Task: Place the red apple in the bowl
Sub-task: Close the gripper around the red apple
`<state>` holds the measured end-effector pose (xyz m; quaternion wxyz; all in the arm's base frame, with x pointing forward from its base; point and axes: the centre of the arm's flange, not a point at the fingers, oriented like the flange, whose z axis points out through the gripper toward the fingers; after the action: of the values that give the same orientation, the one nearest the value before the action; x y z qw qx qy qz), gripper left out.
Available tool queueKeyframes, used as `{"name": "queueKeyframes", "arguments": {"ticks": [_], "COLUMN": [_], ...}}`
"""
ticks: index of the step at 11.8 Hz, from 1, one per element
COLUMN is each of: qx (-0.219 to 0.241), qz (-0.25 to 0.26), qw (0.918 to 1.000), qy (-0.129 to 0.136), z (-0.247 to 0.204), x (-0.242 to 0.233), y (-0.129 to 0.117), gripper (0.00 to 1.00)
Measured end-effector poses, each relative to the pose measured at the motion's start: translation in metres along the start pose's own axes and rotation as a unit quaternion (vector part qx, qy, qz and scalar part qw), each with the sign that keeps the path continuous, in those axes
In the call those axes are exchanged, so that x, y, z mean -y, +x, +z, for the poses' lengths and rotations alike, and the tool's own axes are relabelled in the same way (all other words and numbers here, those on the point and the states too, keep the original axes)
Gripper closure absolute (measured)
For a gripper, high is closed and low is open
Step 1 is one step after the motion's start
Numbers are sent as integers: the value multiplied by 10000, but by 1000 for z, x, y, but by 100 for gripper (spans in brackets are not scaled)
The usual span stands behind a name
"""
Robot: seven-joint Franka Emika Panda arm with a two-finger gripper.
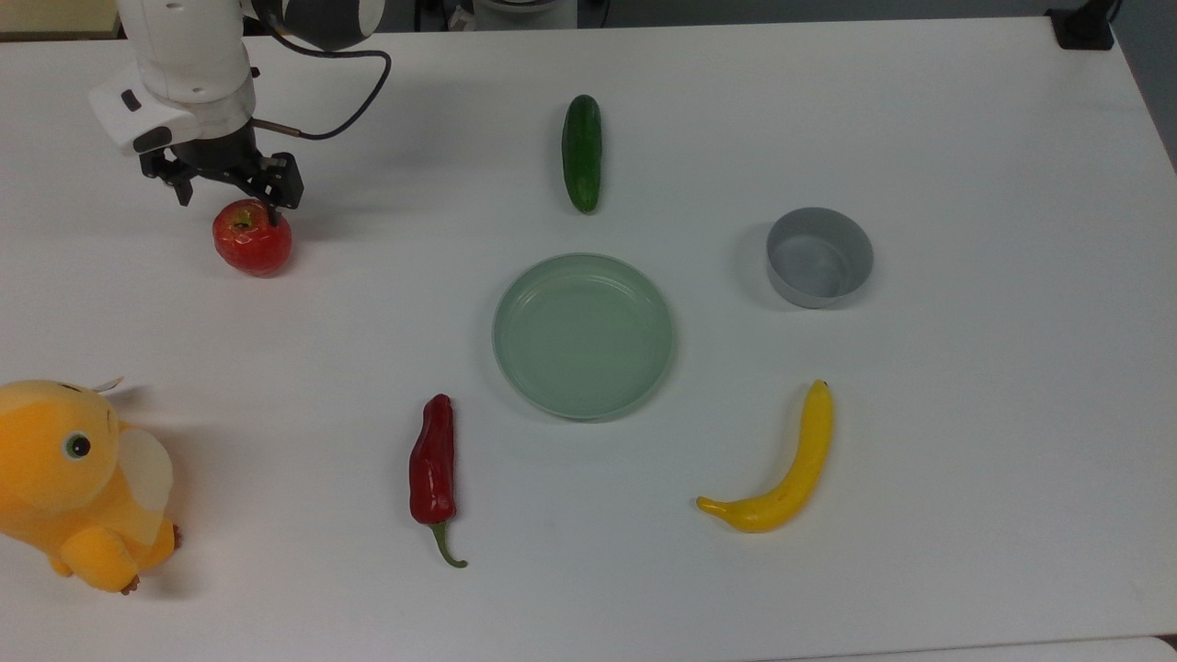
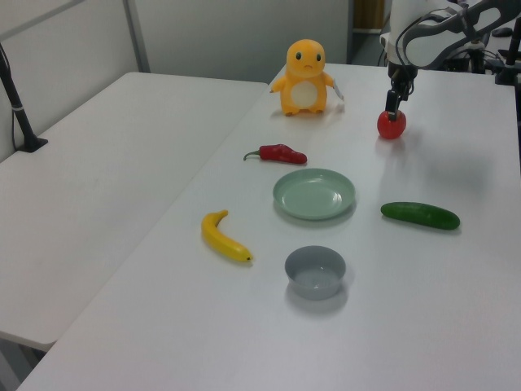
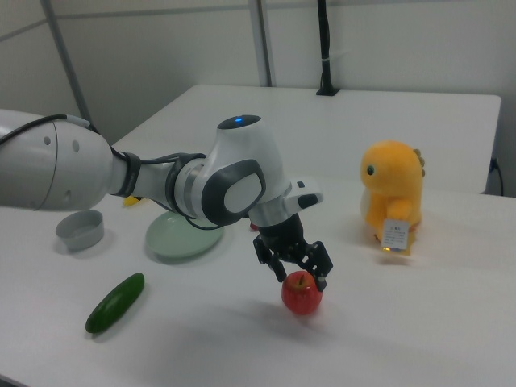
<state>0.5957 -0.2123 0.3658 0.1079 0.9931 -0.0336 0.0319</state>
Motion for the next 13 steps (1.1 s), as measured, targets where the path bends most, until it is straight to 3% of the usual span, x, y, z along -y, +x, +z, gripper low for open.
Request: {"name": "queueKeyframes", "arguments": {"ticks": [7,9,10,13], "qx": [159,232,236,228], "qz": [-164,-281,-357,-403], "qw": [9997,9993,9990,9987], "qy": [29,-78,-164,-219], "z": [21,30,31,31], "x": [20,21,20,20], "y": [3,6,9,10], "gripper": [0,4,14,20]}}
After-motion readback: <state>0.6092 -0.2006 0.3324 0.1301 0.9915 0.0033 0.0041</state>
